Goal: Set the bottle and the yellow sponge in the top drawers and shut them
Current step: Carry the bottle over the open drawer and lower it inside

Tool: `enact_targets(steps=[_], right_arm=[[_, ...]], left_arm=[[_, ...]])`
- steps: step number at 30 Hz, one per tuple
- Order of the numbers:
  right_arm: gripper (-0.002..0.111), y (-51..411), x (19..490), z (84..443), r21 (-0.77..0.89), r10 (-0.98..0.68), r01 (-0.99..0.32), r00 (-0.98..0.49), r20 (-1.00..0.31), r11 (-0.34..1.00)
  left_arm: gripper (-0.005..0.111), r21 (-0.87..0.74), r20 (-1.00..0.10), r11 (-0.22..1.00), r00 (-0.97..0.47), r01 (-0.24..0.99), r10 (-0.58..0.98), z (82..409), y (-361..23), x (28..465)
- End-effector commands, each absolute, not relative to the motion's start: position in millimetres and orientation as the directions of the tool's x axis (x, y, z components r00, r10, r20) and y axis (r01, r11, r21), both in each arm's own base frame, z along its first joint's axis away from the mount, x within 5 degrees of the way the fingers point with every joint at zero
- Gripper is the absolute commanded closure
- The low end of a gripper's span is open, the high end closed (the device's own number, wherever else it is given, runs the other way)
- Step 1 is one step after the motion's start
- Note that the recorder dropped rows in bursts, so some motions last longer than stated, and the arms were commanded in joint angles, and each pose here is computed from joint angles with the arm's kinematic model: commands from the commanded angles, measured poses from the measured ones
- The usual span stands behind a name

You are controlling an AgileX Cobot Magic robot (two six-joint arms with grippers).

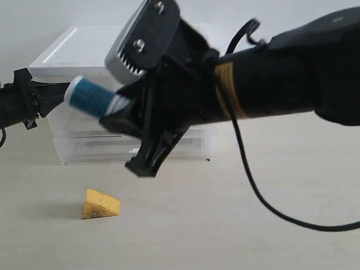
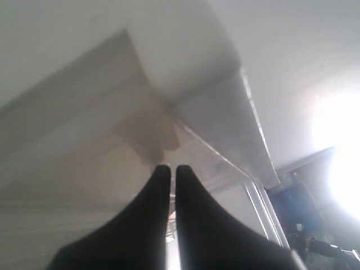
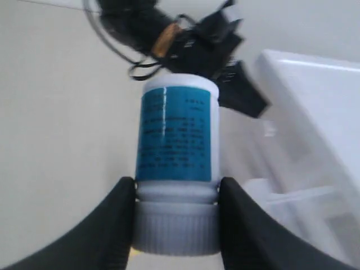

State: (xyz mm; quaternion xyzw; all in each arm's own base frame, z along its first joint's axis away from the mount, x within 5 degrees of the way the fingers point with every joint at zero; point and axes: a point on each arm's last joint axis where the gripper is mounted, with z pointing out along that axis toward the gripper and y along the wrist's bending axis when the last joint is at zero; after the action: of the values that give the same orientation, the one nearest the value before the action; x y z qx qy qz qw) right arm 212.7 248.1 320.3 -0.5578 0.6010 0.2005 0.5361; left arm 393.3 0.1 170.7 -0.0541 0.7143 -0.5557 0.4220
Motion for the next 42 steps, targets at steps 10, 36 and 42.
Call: enact_targets(steps=[10,36,42], right_arm=[[0.108,228,263,301,-0.708,-0.761,-0.548,0.186,-0.622,0.445],[0.069,247,286,280,-0.739,-0.808,-0.545,0.176,-0.562,0.395],[0.063,246,287,281,-0.744,-0.812,-0.535,0.169,-0.558,0.401]], left_arm=[[0.103,-0.829,-0.558,0.389,-0.627,0.401,-0.543,173,-1,395],[0.103,-0.820,-0.572,0.398,-0.620,0.411,-0.537,173,-1,395],[0.103,-0.820,-0.572,0.398,-0.620,0.411,-0.537,173,-1,395]])
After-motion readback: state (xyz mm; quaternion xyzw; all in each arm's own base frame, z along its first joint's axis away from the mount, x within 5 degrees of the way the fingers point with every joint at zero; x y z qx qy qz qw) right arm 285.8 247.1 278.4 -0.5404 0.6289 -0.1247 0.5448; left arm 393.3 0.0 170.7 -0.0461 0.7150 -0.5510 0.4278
